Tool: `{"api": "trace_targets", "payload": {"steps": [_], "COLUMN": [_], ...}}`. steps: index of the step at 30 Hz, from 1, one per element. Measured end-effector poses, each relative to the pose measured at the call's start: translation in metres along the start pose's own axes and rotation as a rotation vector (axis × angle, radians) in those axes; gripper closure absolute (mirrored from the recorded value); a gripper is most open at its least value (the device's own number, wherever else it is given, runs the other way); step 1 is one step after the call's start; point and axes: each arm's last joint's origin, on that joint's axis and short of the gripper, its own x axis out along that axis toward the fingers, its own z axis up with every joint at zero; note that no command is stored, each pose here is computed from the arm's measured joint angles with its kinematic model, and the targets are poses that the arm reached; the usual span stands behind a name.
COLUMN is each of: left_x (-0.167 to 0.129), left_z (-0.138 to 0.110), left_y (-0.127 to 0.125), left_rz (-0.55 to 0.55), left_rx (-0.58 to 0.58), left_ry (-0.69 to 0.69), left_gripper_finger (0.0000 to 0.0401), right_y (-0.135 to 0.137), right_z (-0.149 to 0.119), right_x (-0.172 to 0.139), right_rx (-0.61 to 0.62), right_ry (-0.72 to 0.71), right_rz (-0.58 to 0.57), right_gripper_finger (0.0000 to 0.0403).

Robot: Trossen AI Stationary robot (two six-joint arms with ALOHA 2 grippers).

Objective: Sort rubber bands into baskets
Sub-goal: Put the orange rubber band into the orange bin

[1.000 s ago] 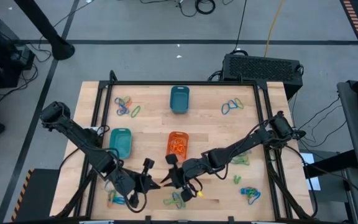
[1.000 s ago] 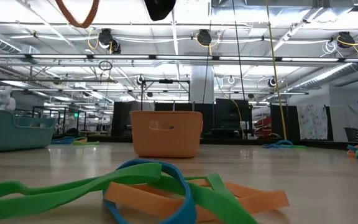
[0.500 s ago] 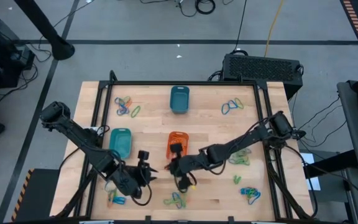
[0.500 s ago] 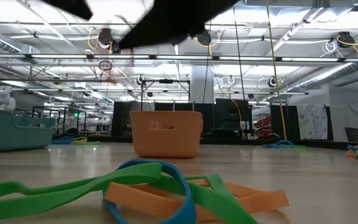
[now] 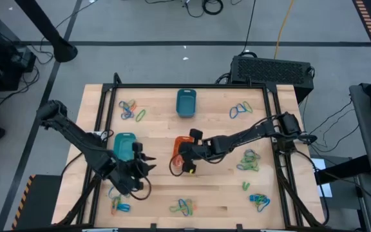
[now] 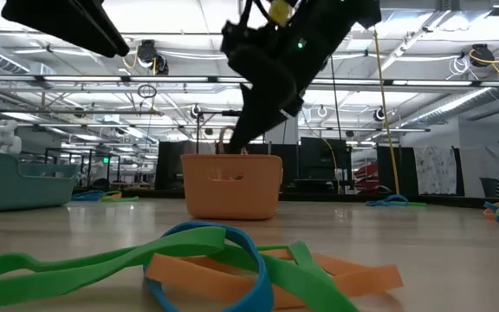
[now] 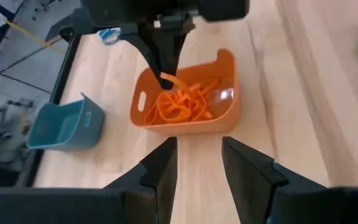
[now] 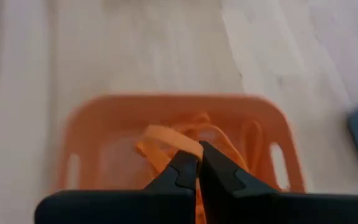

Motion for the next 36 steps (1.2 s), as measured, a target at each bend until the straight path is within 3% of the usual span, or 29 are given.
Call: {"api": "trace_targets", "payload": {"steps": [4,7,11,14,21,29,32,36], "left_x": [0.0,0.002,0.002,-0.002,-0.007,-0.006,-0.004,0.003], "left_z": [-0.02,-0.027,-0.038,-0.044,-0.05,-0.053,-0.055,-0.058], "left_y": [0.005,0.006,0.007,0.009,0.013,0.013,0.015,0.021], "left_rz": [-0.016,-0.018,-0.067,-0.107,-0.193,-0.206,-0.169,-0.08], "left_rx": [-0.078,-0.119,-0.084,-0.048,-0.081,-0.086,-0.12,-0.251], "left_ry": [-0.118,-0.293,-0.532,-0.639,-0.625,-0.601,-0.57,-0.504], "left_gripper_finger": [0.0266,0.0266,0.0266,0.0266,0.0266,0.0266,0.0266,0.0266], "right_y": [-0.005,-0.008,-0.017,-0.026,-0.043,-0.058,-0.06,-0.051], "right_z": [-0.001,0.0,0.001,0.0,-0.001,0.012,0.018,0.019], "right_x": [0.002,0.003,0.007,0.009,0.005,-0.043,-0.061,-0.073], "right_rx": [0.022,0.024,0.069,0.119,0.126,0.117,0.128,0.125], "right_ry": [0.022,0.023,0.056,0.094,0.163,0.123,0.072,0.046], "right_rz": [-0.012,-0.011,0.035,0.055,0.082,0.096,0.109,0.135], "right_gripper_finger": [0.0389,0.0369,0.033,0.0298,0.0236,0.022,0.022,0.022]}}
